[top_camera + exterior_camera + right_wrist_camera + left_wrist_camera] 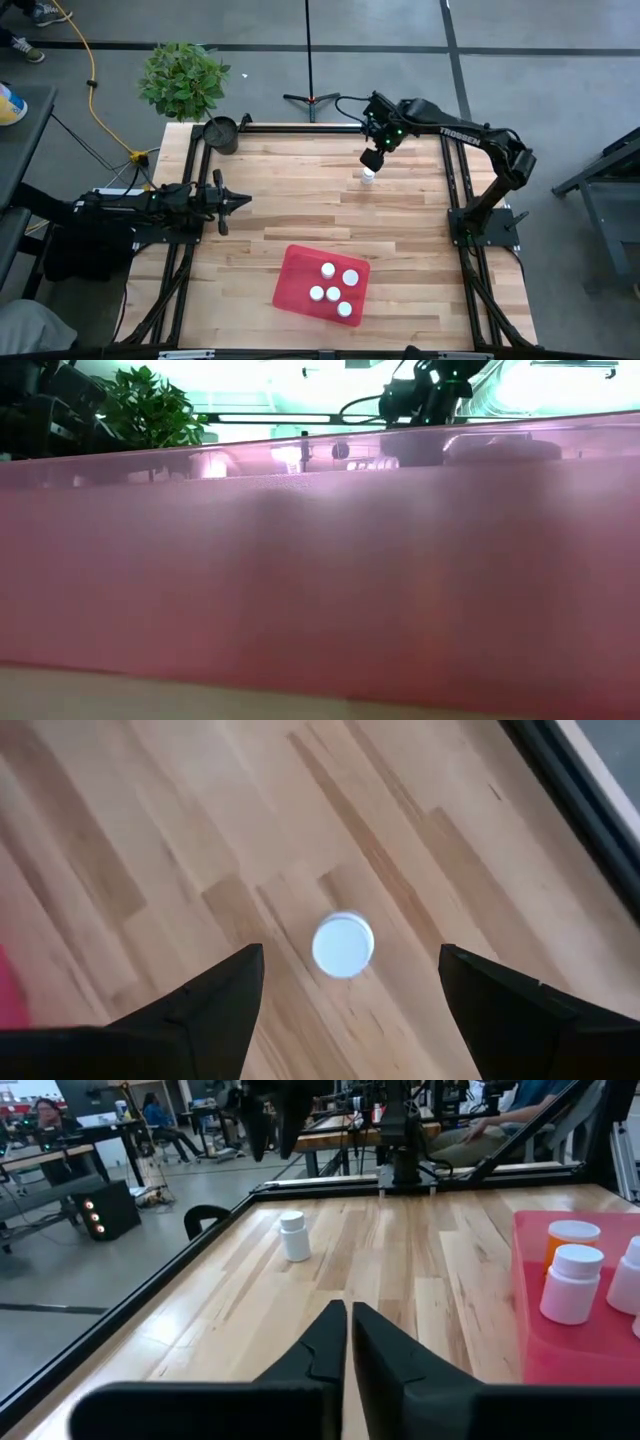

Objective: Pick and place pill bottles into a basket
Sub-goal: Put the white medicine bottle into the red container

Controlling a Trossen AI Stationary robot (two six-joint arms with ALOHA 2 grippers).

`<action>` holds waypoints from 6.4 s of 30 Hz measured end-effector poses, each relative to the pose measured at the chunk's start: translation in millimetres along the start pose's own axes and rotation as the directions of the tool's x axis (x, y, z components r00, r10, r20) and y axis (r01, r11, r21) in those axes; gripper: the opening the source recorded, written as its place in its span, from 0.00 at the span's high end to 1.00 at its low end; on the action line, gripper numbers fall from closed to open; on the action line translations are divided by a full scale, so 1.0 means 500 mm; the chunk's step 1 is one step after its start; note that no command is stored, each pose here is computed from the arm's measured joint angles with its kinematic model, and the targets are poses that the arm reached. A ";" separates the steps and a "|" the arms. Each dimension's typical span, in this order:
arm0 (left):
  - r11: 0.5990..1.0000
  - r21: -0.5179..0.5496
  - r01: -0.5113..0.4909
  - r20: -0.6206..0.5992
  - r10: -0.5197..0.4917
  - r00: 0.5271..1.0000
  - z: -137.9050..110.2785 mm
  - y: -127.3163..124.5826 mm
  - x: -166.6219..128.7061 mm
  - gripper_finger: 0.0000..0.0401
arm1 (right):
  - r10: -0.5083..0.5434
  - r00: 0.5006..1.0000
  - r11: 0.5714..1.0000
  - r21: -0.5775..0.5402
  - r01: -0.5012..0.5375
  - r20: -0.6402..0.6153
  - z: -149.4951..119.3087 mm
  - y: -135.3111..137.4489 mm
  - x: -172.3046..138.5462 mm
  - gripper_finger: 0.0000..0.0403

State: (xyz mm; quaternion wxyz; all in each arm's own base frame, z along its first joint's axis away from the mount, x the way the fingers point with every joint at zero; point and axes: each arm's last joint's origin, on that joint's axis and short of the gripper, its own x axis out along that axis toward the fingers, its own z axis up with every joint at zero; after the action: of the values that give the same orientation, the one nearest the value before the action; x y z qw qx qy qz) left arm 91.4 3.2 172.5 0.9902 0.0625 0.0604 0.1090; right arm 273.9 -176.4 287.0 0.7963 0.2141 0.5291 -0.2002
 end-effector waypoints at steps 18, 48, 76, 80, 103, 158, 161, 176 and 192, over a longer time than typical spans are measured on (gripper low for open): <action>0.999 -0.033 -0.003 0.000 0.003 1.000 0.000 0.000 0.000 0.88 | -0.079 0.997 0.958 0.278 0.074 0.005 -0.019 -0.012 0.050 0.28; 0.998 -0.069 0.004 -0.007 -0.005 1.000 -0.001 -0.001 0.001 0.85 | -0.023 0.983 0.941 0.327 0.083 -0.183 -0.021 0.006 0.163 0.28; 0.994 -0.111 0.009 -0.112 -0.022 0.994 -0.015 -0.007 0.016 0.75 | -0.039 0.977 0.940 0.323 0.107 -0.210 -0.019 0.001 0.203 0.28; 0.994 -0.111 0.010 -0.111 -0.023 0.994 -0.015 -0.007 0.016 0.76 | -0.038 0.977 0.940 0.323 0.106 -0.211 -0.019 0.001 0.203 0.28; 0.994 -0.111 0.012 -0.111 -0.024 0.994 -0.015 -0.007 0.016 0.77 | -0.007 0.976 0.945 0.319 0.079 -0.218 -0.020 0.003 0.203 0.35; 0.994 -0.111 0.012 -0.111 -0.025 0.994 -0.015 -0.007 0.016 0.79 | 0.349 0.905 0.919 -0.278 -0.279 0.246 0.041 0.420 -0.188 0.63; 0.994 -0.111 0.012 -0.111 -0.025 0.994 -0.015 -0.007 0.016 0.79 | 0.416 0.876 0.884 -0.335 -0.326 0.246 0.013 0.472 -0.200 0.63; 0.994 -0.111 0.012 -0.111 -0.025 0.993 -0.015 -0.007 0.016 0.79 | 0.431 0.891 0.886 -0.255 -0.388 0.141 -0.085 0.556 -0.036 0.63; 0.994 -0.111 0.012 -0.111 -0.025 0.994 -0.015 -0.007 0.016 0.79 | 0.569 0.808 0.811 -0.267 -0.521 0.151 -0.051 0.561 0.022 0.63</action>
State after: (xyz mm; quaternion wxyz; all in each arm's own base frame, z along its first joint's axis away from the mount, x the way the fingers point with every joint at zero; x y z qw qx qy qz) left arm 99.2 2.3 163.7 0.9882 0.0008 0.1105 0.1064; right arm 411.7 69.1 304.3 0.8925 0.2474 0.3700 0.0730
